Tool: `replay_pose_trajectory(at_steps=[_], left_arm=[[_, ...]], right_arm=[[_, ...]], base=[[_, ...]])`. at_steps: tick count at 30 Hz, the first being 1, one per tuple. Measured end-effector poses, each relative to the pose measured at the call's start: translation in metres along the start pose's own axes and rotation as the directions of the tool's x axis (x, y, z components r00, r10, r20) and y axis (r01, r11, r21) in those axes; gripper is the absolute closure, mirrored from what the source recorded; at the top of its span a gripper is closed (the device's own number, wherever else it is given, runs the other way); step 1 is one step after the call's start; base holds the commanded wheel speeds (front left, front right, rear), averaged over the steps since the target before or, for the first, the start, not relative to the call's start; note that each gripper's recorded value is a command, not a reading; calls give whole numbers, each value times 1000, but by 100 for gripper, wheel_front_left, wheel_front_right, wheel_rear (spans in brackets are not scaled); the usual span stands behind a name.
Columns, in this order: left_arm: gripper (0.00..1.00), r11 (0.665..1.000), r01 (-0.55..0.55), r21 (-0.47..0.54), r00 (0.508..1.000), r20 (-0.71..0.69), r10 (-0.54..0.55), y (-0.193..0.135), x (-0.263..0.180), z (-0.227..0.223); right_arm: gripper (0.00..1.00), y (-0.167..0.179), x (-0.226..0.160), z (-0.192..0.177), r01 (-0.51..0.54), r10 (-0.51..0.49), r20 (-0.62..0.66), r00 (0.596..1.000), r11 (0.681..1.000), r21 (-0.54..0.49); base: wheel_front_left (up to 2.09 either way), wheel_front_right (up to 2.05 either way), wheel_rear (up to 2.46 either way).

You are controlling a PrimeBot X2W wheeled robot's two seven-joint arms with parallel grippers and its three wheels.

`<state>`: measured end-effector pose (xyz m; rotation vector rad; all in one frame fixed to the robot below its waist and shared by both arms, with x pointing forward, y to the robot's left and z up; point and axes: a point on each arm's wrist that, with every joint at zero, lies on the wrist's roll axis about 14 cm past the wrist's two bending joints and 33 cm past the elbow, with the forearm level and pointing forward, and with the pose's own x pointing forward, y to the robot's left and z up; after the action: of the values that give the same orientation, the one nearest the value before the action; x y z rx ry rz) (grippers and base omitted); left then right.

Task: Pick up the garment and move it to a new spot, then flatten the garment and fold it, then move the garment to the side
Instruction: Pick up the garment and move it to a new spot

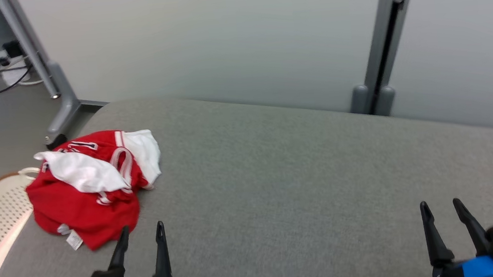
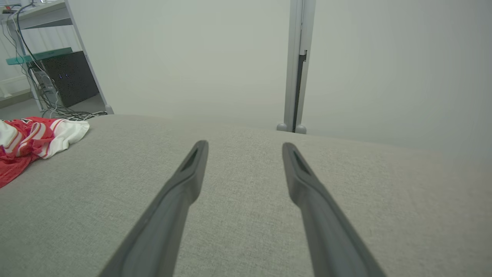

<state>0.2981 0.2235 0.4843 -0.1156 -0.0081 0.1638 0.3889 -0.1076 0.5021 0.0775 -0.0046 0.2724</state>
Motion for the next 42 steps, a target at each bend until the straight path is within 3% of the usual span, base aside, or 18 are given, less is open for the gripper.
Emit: replay_pose_trajectory(at_steps=[10, 17, 30, 36, 42], left_arm=[[0, 964, -266, 18, 964, 15, 266, 79, -51, 6], [0, 920, -390, 37, 921, 0, 390, 107, -72, 2], [0, 917, -398, 14, 917, 32, 397, 123, -62, 25], [0, 937, -345, 47, 938, 50, 343, 151, -7, 85], [0, 949, -314, 13, 941, -125, 313, 160, 74, 84]], right_arm=[[0, 87, 39, -11, -254, 255, -29, 967, 967, 20], [0, 129, 58, -22, -367, 369, -51, 928, 929, 42], [0, 122, 58, -33, -345, 349, -80, 934, 937, 54], [0, 105, 61, -43, -304, 310, -100, 946, 950, 68], [0, 77, 60, -66, -238, 248, -168, 954, 968, 76]], base=[[0, 0, 0], [0, 0, 0], [0, 0, 0], [0, 0, 0], [0, 0, 0]])
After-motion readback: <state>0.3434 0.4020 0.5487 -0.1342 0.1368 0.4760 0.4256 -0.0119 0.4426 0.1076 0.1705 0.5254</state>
